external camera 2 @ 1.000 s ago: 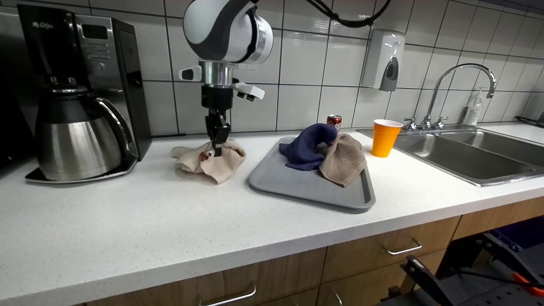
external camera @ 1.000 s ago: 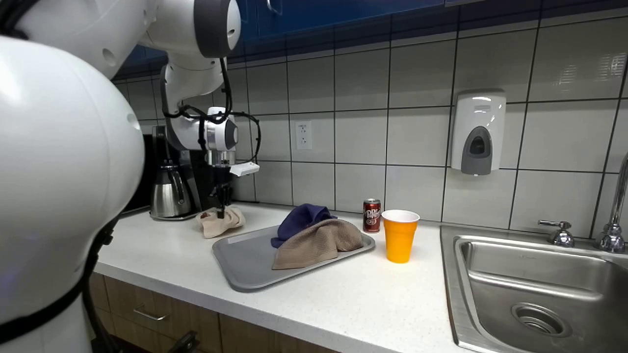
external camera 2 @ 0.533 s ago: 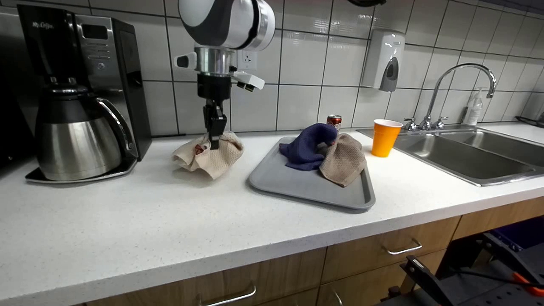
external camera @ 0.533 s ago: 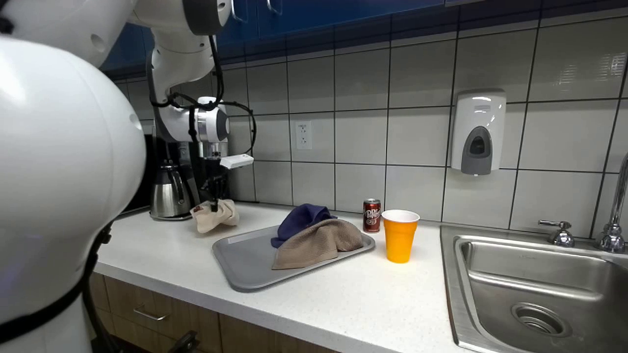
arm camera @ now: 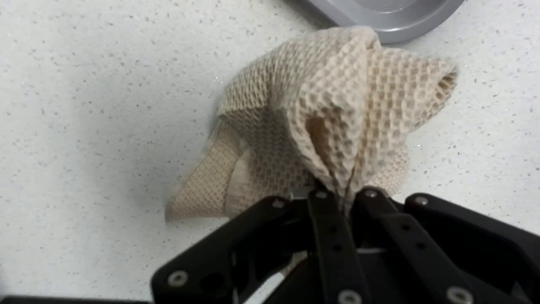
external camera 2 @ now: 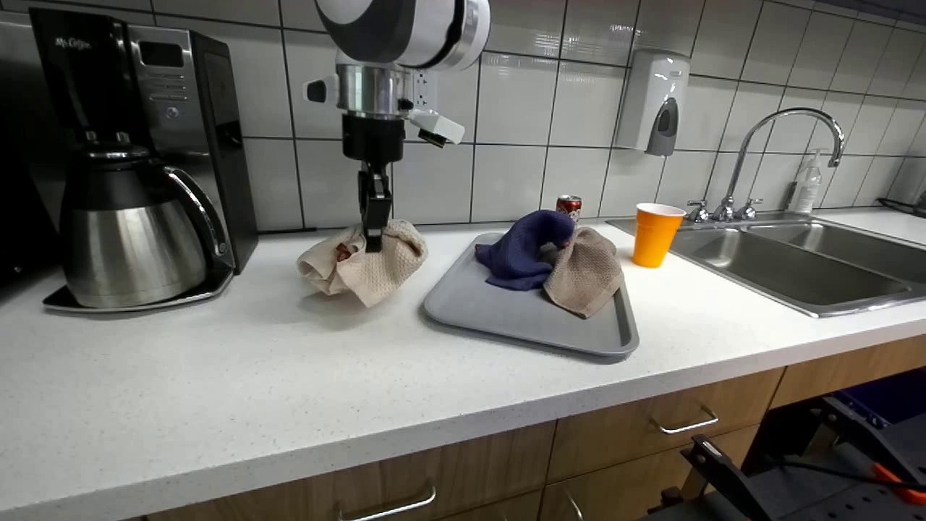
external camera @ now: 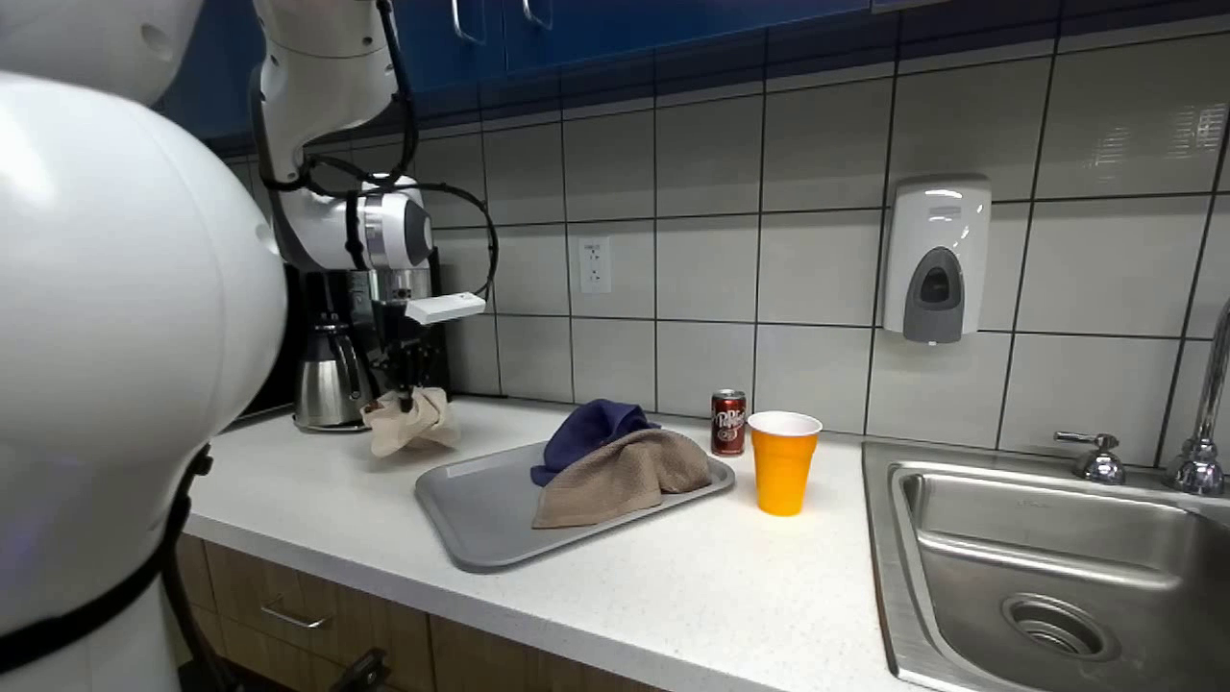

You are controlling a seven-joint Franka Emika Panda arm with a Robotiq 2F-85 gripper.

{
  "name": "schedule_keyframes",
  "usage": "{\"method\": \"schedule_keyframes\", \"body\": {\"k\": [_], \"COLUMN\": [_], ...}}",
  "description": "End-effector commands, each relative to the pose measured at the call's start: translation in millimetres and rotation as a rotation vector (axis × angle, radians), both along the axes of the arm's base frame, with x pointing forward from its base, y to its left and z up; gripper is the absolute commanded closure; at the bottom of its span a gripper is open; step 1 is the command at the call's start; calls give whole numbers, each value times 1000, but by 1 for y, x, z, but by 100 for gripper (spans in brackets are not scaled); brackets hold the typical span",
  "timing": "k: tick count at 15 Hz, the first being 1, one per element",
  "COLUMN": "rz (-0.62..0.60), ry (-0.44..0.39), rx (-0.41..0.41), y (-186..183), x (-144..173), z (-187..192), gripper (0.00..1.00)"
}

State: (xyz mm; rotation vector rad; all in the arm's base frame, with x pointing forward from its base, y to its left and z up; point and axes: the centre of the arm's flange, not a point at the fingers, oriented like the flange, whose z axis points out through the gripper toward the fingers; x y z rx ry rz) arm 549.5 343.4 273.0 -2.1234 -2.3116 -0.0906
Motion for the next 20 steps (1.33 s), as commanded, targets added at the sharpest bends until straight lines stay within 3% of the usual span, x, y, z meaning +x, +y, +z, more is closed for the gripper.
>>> {"method": "schedule_keyframes", "body": {"k": [1, 11, 20], "rz": [-63, -201, -405], "ry": [-42, -102, -148], "rx": [-29, -84, -127], "y": [-15, -37, -76], "x": [-32, -74, -116], "z": [16, 48, 65], "gripper": [98, 98, 98]}}
